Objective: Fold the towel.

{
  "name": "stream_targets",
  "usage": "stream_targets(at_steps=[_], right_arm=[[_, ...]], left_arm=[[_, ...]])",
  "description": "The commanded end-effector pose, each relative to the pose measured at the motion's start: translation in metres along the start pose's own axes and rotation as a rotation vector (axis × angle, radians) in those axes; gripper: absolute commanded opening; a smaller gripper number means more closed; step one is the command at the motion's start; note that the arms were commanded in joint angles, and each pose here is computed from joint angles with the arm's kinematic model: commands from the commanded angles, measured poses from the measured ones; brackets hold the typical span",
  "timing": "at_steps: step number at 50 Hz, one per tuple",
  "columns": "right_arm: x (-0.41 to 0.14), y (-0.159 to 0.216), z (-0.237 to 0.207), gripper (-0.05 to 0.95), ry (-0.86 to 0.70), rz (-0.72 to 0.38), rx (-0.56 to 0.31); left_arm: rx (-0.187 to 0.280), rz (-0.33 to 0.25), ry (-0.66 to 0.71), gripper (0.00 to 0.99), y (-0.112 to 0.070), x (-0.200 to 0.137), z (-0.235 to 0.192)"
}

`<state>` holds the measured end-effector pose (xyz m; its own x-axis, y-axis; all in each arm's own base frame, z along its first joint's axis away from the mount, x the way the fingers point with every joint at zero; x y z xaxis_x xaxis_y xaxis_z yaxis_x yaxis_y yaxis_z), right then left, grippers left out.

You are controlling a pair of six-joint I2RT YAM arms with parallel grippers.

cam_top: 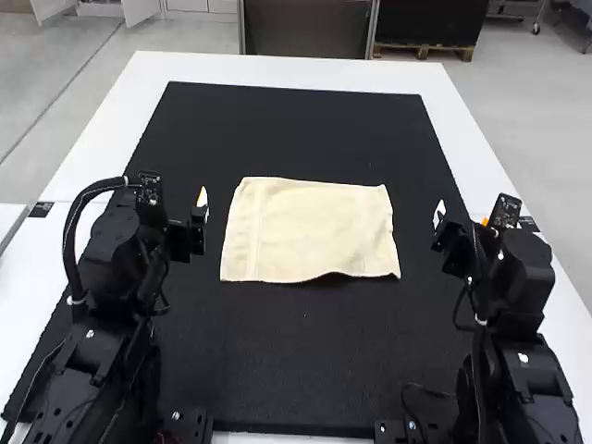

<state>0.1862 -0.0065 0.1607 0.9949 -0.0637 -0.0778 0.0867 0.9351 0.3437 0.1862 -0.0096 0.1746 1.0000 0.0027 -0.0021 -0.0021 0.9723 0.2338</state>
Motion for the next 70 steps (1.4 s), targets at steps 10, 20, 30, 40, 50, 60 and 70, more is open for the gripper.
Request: stream_targets(at_steps=[10, 20, 30, 40, 50, 60, 70], right_arm=[[0.000, -0.002, -0.001, 0.91, -0.008, -0.017, 0.102], [-0.001, 0.004, 0.015, 0.91, -0.090, 0.024, 0.086], [-0.002, 0.015, 0.018, 0.91, -0.104, 0.101, -0.153], [-0.029, 0.056, 0.080, 0.91, -0.451, 0.347, -0.282], [-0.045, 0.073, 0.113, 0.91, -0.438, 0.435, -0.132], [-0.045, 0.090, 0.170, 0.91, -0.441, 0.424, -0.123], [-0.028, 0.121, 0.238, 0.91, -0.276, 0.460, -0.011]], left_arm=[[-0.006, 0.009, -0.016, 0.962, 0.000, 0.000, 0.002], [-0.022, 0.031, -0.109, 0.962, 0.005, -0.002, 0.019], [0.031, 0.051, -0.221, 0.962, 0.009, -0.005, 0.040], [0.179, 0.158, -0.500, 0.961, 0.026, -0.030, 0.105], [-0.025, 0.037, -0.640, 0.961, 0.036, -0.064, 0.173], [-0.069, 0.157, -0.616, 0.961, 0.062, -0.082, 0.209], [-0.149, 0.166, -0.523, 0.962, 0.080, -0.084, 0.255]])
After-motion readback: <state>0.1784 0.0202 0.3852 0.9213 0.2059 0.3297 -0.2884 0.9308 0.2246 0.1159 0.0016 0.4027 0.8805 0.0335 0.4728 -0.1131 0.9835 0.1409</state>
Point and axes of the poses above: each hand's point on the last joint's axis, 136 mm out from that joint toward the fingers, its own x axis out along the fingers, its own y axis along the line the jaws close on, z = x × y, the point moved 6 cm from there along -x, back along the fingers, and after that the axes turned 10 degrees about x, right-handed, at the moved point
